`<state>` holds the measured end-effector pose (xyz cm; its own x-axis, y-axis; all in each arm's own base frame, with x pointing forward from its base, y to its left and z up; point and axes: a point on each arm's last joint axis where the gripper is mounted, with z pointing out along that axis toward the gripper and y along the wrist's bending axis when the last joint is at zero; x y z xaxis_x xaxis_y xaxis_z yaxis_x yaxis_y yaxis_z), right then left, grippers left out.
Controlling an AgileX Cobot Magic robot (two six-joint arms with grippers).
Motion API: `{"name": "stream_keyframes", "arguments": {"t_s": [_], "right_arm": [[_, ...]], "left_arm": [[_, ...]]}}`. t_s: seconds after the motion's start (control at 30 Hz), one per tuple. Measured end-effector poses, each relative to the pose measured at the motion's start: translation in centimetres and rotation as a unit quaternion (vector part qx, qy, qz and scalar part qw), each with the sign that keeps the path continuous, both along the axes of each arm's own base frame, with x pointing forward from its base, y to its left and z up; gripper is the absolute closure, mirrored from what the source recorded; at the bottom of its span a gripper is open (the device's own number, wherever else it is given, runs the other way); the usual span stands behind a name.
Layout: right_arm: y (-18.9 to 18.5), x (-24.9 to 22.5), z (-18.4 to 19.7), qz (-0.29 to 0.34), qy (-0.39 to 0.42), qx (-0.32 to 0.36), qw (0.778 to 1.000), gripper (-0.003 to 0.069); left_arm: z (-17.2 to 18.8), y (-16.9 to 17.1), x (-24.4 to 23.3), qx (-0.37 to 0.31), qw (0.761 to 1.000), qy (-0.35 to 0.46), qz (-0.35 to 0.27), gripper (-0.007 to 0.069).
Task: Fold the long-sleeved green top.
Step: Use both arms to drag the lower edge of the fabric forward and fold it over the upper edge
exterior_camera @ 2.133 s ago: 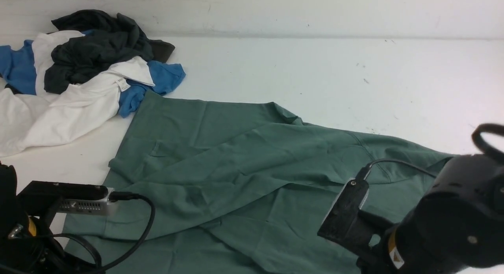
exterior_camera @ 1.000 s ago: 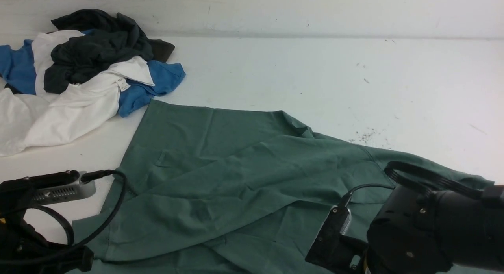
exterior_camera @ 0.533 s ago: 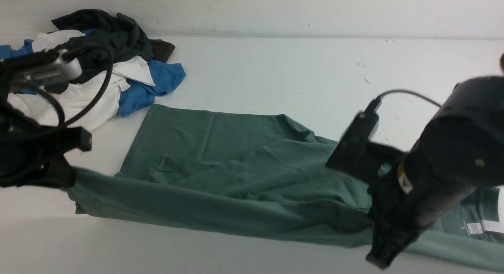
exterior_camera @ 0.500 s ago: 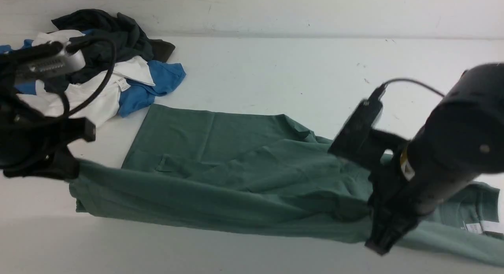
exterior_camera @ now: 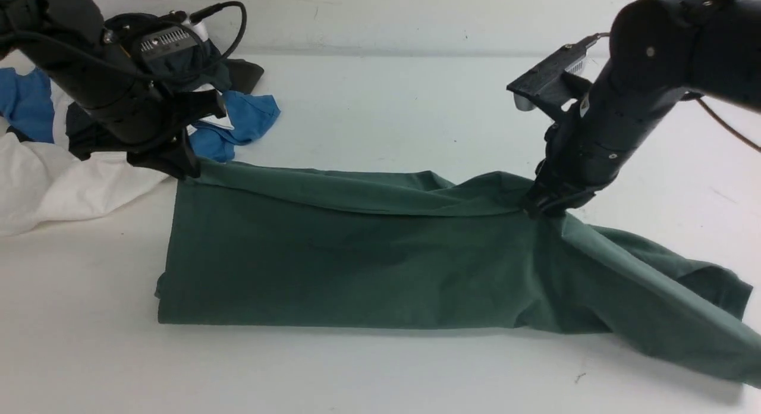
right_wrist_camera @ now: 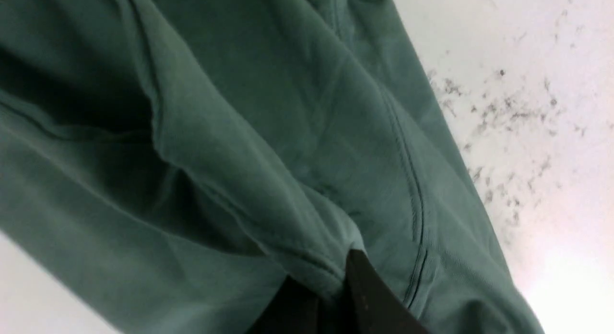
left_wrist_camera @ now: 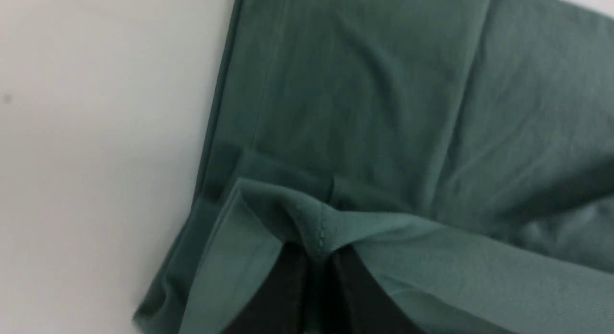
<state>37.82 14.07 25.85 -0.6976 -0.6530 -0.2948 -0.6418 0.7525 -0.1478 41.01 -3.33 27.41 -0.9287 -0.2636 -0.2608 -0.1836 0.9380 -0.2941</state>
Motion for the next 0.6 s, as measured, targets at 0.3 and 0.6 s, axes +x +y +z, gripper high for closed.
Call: {"name": "stream_keyframes", "arguments": {"t_s": [0.3, 0.6], "right_arm": [[0.9, 5.0, -4.5, -0.009, 0.011, -0.006, 1.000, 0.0641], [1.3, 6.8, -6.4, -0.018, -0.001, -0.001, 1.000, 0.0575]], "left_arm": [[-3.1, 0.2, 5.6, 0.014, 1.000, -0.006, 0.018, 0.0597], [-5.2, 0.5, 7.2, 0.035, 0.999, 0.001, 0.029, 0.0594]]}}
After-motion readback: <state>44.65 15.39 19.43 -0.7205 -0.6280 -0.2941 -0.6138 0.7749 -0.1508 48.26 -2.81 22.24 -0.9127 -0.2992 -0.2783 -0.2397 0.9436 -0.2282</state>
